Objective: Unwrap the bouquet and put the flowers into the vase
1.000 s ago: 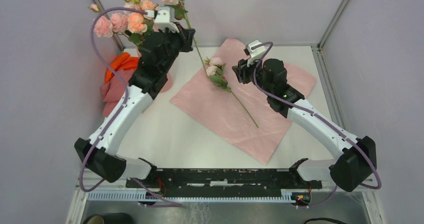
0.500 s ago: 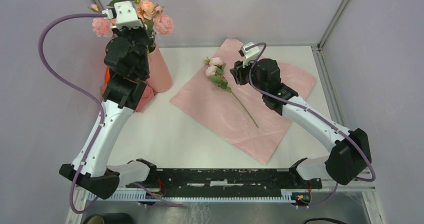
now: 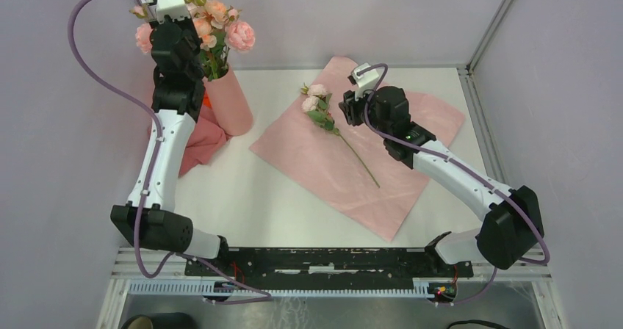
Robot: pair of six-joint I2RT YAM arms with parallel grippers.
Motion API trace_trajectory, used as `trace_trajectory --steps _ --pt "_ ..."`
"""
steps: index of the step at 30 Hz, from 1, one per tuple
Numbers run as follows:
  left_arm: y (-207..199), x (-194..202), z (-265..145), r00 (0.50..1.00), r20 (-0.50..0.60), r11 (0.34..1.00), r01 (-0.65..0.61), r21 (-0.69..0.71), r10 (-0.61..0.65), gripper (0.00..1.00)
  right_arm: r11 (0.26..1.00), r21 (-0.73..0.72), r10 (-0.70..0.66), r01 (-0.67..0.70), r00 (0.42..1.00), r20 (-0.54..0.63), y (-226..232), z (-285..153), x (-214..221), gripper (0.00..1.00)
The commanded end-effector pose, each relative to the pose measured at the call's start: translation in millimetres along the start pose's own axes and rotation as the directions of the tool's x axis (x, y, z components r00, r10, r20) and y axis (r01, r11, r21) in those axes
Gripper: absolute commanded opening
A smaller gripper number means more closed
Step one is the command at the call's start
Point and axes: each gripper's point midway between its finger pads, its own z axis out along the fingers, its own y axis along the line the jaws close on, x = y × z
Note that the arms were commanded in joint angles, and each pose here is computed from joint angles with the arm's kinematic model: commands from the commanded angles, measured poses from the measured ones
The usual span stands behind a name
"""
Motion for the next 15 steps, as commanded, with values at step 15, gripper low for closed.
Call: trace_trajectory --steps 15 --pt "5 -73 11 0.980 0.124 0.986 0.148 0.081 -0.157 0.02 0.999 0.037 -0.017 0.017 1.000 -0.007 -7 14 1 0.38"
